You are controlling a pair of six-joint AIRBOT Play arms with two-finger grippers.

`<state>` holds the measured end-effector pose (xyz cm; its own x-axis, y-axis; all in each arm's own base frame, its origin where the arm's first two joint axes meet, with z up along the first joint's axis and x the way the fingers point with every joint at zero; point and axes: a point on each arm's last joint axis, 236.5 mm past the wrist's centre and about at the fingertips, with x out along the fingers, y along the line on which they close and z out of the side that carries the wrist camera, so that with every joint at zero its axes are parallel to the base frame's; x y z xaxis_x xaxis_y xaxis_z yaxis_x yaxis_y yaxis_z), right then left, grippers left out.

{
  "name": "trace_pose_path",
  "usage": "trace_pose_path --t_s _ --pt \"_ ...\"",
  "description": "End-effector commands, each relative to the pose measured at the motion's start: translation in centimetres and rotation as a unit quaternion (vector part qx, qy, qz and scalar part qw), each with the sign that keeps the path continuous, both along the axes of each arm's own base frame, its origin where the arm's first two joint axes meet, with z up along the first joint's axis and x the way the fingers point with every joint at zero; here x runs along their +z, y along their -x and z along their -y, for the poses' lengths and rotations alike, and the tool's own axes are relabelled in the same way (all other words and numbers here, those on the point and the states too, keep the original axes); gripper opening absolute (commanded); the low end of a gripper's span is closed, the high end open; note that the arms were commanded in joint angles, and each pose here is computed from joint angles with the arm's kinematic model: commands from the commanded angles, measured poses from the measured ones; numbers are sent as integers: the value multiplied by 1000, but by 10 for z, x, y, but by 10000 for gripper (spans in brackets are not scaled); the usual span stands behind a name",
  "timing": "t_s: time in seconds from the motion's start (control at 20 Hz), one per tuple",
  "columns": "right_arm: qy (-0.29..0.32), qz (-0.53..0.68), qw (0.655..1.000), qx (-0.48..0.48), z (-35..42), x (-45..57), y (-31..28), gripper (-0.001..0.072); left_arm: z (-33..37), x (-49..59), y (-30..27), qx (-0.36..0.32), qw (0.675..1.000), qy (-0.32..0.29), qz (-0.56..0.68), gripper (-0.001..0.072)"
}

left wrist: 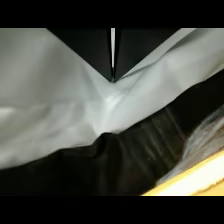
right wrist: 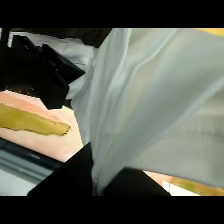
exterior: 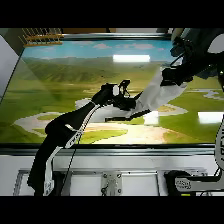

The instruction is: Fold the clothes and pants, and hang the long-sleeved shirts on hangers.

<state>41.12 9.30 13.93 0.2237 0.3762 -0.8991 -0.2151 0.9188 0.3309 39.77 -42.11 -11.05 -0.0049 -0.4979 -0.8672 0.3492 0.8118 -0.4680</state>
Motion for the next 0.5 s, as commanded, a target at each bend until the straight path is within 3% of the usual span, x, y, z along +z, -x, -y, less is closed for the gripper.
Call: trace_pose_path --t_s 0.0,0.45 --pt "2 14 999 29 -26 12 4 10 7 -11 5 -7 1000 -5 -10 5" --pt "-1 26 998 65 -58 14 9 10 0 -2 -2 -11 1000 -7 -15 5"
